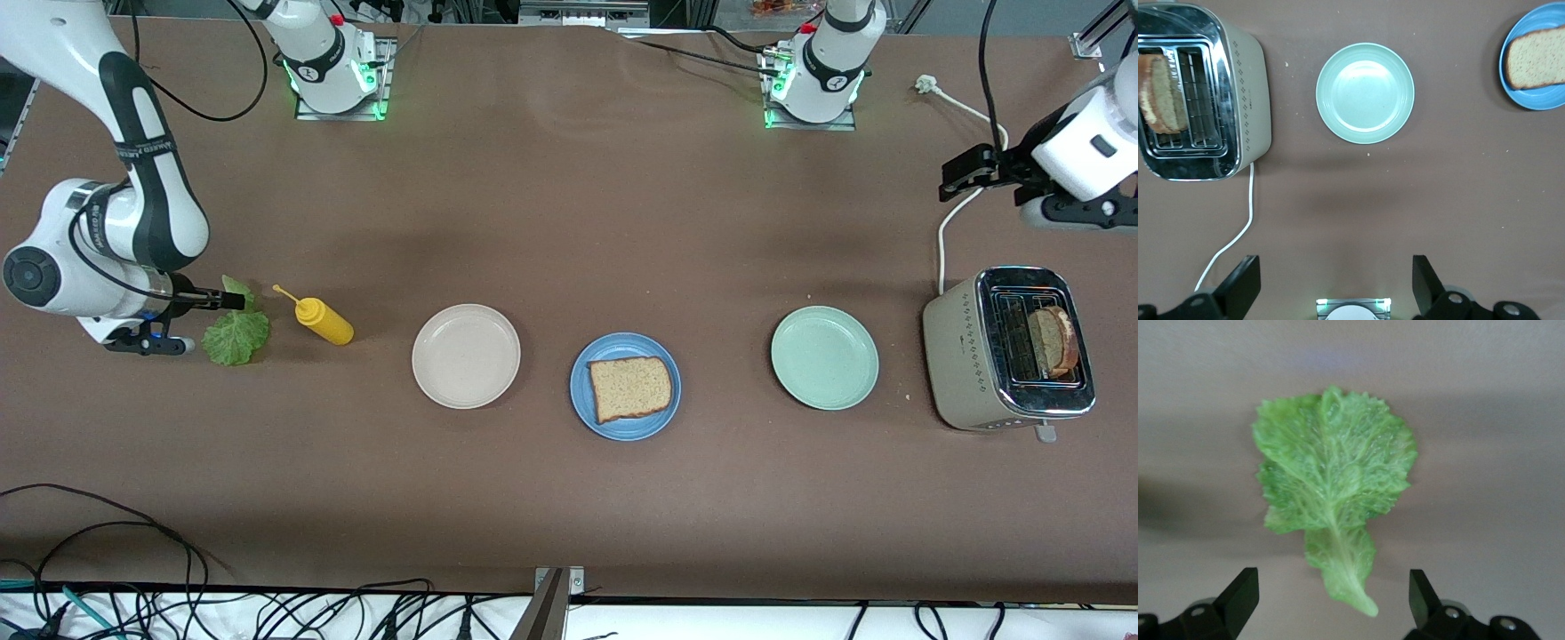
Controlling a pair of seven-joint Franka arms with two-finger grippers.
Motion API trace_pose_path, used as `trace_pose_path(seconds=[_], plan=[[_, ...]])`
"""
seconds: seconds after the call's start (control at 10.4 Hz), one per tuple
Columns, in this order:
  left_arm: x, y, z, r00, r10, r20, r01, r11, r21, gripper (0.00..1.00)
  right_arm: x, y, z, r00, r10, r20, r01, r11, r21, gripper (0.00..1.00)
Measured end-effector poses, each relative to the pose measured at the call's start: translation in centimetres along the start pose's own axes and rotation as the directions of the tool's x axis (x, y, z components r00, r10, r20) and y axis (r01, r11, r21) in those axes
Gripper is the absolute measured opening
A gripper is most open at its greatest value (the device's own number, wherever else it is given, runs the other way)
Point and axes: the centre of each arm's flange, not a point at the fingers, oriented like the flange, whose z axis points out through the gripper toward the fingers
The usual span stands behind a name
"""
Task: Make sandwich in blue plate with both arms
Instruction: 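Lower the right gripper and grasp the green lettuce leaf stem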
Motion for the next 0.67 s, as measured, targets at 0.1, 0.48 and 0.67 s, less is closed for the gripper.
trace_pose_path(seconds=[0.1, 0.48, 0.67], plan=[[0.1, 0.0, -1.0, 1.000, -0.014, 0.006, 0.014, 1.000, -0.001, 1.00, 0.2, 0.4, 1.4, 1.000, -0.003, 0.007, 0.003, 1.000, 0.000, 1.00], [1.7, 0.6, -1.9, 0.997, -0.067, 0.049, 0.067, 0.998, 0.002, 1.00, 0.4, 1.0, 4.7, 0.999, -0.002, 0.043, 0.002, 1.000, 0.000, 0.98], [1.8, 0.2, -2.5, 0.996, -0.078, 0.045, 0.078, 0.997, 0.004, 1.00, 0.4, 1.2, 5.1, 0.999, 0.000, 0.048, 0.000, 1.000, 0.001, 0.92]])
